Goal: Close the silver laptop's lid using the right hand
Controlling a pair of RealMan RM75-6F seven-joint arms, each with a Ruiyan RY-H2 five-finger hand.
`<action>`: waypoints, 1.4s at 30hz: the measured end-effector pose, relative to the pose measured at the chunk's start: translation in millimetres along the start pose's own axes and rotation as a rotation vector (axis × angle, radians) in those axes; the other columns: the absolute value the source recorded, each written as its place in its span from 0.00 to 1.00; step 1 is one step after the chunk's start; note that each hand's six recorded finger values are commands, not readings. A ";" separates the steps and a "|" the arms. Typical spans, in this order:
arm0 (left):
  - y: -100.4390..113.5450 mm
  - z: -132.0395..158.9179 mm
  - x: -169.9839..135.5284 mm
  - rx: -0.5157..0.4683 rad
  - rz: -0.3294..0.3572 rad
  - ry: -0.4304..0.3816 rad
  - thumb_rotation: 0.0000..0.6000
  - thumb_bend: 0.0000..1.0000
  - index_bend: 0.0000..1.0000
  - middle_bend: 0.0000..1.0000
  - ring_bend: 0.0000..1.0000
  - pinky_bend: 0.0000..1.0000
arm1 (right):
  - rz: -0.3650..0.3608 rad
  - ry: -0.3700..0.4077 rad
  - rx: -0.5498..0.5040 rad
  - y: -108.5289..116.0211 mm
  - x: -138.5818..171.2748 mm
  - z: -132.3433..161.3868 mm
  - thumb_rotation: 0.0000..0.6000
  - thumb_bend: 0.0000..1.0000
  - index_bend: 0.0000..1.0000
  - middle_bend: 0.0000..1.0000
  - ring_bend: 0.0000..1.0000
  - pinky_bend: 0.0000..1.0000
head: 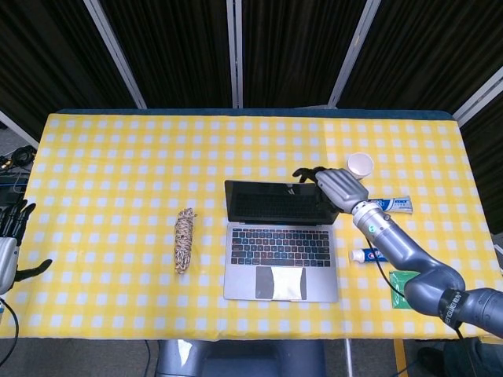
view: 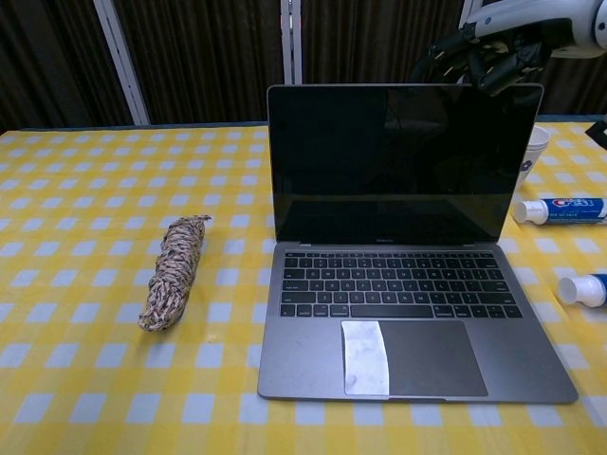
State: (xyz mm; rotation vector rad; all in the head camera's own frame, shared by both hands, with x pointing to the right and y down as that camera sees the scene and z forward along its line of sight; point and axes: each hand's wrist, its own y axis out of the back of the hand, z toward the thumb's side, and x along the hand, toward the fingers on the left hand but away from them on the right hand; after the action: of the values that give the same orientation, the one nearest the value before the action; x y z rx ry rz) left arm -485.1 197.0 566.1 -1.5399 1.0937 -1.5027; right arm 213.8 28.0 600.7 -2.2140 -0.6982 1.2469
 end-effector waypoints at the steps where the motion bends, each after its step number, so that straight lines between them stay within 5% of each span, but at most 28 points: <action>1: 0.0 0.0 -0.1 -0.001 -0.001 -0.001 1.00 0.00 0.00 0.00 0.00 0.00 | 0.006 0.004 -0.002 -1.4 0.7 2.1 1.00 1.00 0.24 0.31 0.26 0.31; 22: -1.1 3.0 -1.9 0.008 -0.005 -0.013 1.00 0.00 0.00 0.00 0.00 0.00 | 0.081 0.096 -0.015 -15.7 38.9 28.0 1.00 1.00 0.28 0.39 0.33 0.32; 42: 0.2 3.8 -3.4 -0.004 -0.005 -0.014 1.00 0.00 0.00 0.00 0.00 0.00 | 0.200 0.233 0.224 -96.3 98.4 25.3 1.00 1.00 0.26 0.38 0.33 0.32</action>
State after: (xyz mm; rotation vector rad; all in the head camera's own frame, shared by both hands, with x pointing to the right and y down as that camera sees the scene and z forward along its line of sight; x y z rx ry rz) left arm -481.2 199.8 564.3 -1.5548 1.0856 -1.4918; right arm 217.7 167.6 590.4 -2.2321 -0.2392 1.0747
